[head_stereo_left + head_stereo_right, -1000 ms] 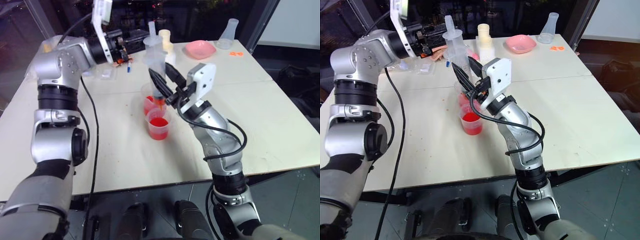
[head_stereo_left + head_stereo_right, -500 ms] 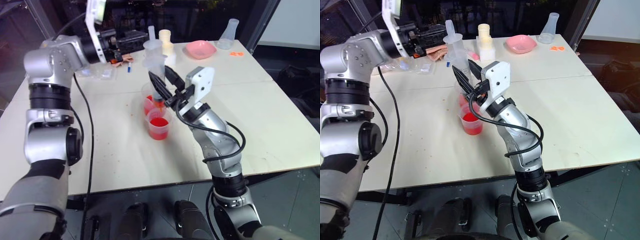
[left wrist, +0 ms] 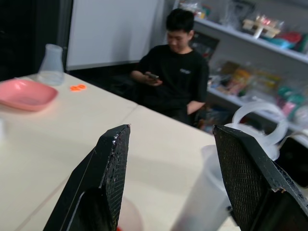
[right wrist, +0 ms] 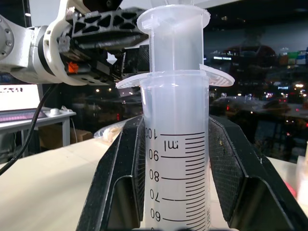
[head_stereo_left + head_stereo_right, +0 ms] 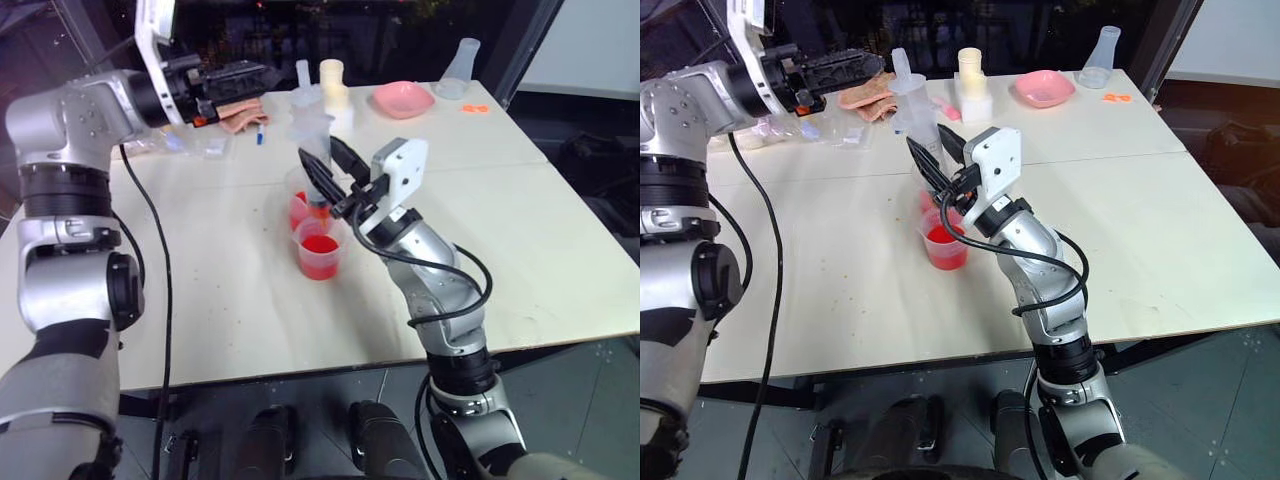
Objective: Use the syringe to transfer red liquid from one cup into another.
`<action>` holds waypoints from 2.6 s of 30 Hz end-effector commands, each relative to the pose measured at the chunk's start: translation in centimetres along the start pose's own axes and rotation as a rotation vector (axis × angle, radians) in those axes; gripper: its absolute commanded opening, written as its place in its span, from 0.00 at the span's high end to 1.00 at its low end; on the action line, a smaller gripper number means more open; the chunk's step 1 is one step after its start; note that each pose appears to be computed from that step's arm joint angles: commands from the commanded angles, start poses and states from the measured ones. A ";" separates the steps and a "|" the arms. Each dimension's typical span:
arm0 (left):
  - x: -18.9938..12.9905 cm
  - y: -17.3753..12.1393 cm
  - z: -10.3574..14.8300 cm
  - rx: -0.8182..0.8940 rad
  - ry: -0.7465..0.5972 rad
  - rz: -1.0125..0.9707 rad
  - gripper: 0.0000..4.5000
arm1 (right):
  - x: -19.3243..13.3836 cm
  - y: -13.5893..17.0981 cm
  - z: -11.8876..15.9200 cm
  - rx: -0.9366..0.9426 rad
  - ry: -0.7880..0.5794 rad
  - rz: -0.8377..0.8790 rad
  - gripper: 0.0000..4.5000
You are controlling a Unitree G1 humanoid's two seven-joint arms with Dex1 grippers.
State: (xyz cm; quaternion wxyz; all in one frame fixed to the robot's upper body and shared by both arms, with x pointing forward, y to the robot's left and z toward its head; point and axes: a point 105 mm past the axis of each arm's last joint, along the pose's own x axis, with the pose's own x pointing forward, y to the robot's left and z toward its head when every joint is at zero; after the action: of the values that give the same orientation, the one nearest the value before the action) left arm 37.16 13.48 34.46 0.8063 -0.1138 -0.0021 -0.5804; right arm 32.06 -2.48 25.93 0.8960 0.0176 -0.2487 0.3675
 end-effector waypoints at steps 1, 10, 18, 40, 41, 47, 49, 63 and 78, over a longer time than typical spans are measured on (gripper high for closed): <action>-0.4 -1.8 1.5 0.029 -0.012 -0.082 0.36 | 0.1 0.3 1.4 -0.023 -0.054 0.016 0.71; -0.4 -2.1 0.8 0.039 0.028 -0.118 0.36 | 0.0 0.2 1.4 -0.031 -0.052 0.014 0.71; 1.1 -2.0 0.4 0.063 0.029 -0.133 0.36 | -0.1 0.3 1.5 -0.043 -0.046 0.024 0.71; 4.8 -3.2 -0.8 0.071 0.062 -0.251 0.59 | -0.3 0.7 1.4 -0.048 -0.034 0.045 0.71; 4.8 -3.3 -0.9 0.072 0.064 -0.257 0.64 | -0.3 0.7 1.4 -0.048 -0.035 0.044 0.71; 4.9 -3.6 -1.2 0.073 0.074 -0.269 0.96 | -0.2 0.7 1.4 -0.047 -0.036 0.043 0.71; 5.0 -3.7 -1.3 0.076 0.081 -0.273 1.00 | -0.3 0.7 1.4 -0.044 -0.036 0.042 0.71; 5.1 -3.9 -2.4 0.071 0.129 -0.282 1.00 | 0.2 1.0 2.1 0.013 -0.058 0.053 0.71; 5.4 -3.2 -3.2 0.053 0.137 -0.273 1.00 | 0.4 0.9 3.3 0.078 -0.066 0.052 0.71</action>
State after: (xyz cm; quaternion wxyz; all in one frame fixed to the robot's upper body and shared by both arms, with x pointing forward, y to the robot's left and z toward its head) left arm 36.14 8.28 33.30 0.7464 -0.0547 0.0124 -0.6631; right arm 32.21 -3.15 25.38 0.9038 0.0475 -0.1997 0.3755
